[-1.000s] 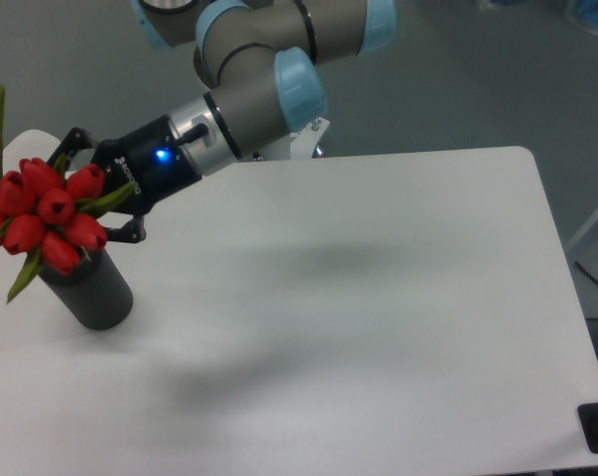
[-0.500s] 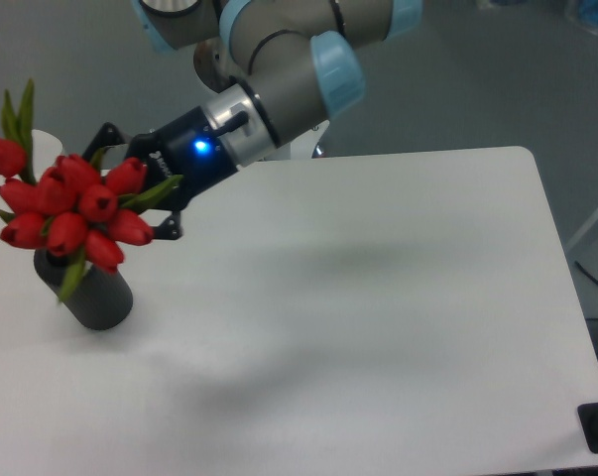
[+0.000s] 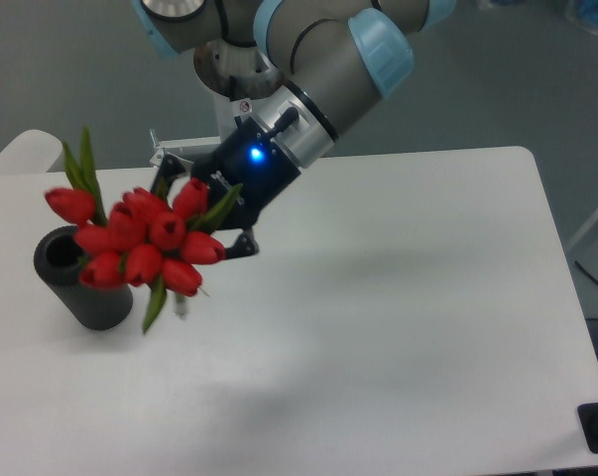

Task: Pick up the flowers from the vase
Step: 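Lift the tulips up and out of the black vase, then carry the held tulips away from the vase over the table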

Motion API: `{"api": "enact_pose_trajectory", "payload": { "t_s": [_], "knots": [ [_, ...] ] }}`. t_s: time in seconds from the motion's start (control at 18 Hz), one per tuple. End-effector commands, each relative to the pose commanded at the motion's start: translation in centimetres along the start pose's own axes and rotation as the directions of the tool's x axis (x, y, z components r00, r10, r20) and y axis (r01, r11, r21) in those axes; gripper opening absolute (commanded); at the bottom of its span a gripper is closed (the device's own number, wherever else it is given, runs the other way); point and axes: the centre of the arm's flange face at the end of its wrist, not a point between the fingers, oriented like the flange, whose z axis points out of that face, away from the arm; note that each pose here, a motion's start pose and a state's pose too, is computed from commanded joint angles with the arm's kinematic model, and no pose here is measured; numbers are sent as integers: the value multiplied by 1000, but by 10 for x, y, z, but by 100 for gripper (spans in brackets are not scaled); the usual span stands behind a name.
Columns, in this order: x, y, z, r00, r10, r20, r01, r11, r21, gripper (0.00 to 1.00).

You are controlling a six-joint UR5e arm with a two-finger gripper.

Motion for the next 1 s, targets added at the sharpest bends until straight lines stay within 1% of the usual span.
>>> {"api": "enact_pose_trajectory", "payload": {
  "t_s": [0.06, 0.17, 0.28, 0.33, 0.5, 0.56, 0.61, 0.67, 0.72, 0.78, 0.89, 0.94, 1.0],
  "knots": [
    [-3, 4, 1, 1000, 3, 17, -2, 1000, -31, 5],
    [-8, 11, 4, 999, 13, 52, -8, 994, -106, 3],
    [-13, 28, 10, 995, 49, 87, -29, 975, -219, 3],
    [-12, 32, 13, 992, 83, 92, -56, 962, -267, 3],
    [-10, 50, 21, 994, 85, 61, -57, 927, -370, 3],
    [-8, 52, 22, 993, 105, 50, -74, 904, -421, 3],
    [-8, 55, 22, 992, 124, 38, -90, 871, -483, 3],
    [-4, 54, 24, 990, 142, 13, -113, 837, -535, 3],
    [-1, 54, 28, 989, 149, -16, -131, 806, -578, 3],
    [1, 53, 30, 989, 146, -30, -134, 782, -609, 3],
    [0, 59, 30, 990, 134, -39, -126, 743, -658, 3],
    [-2, 62, 32, 990, 132, -42, -126, 729, -673, 3],
    [0, 64, 37, 990, 132, -49, -130, 723, -678, 3]
  ]
}}
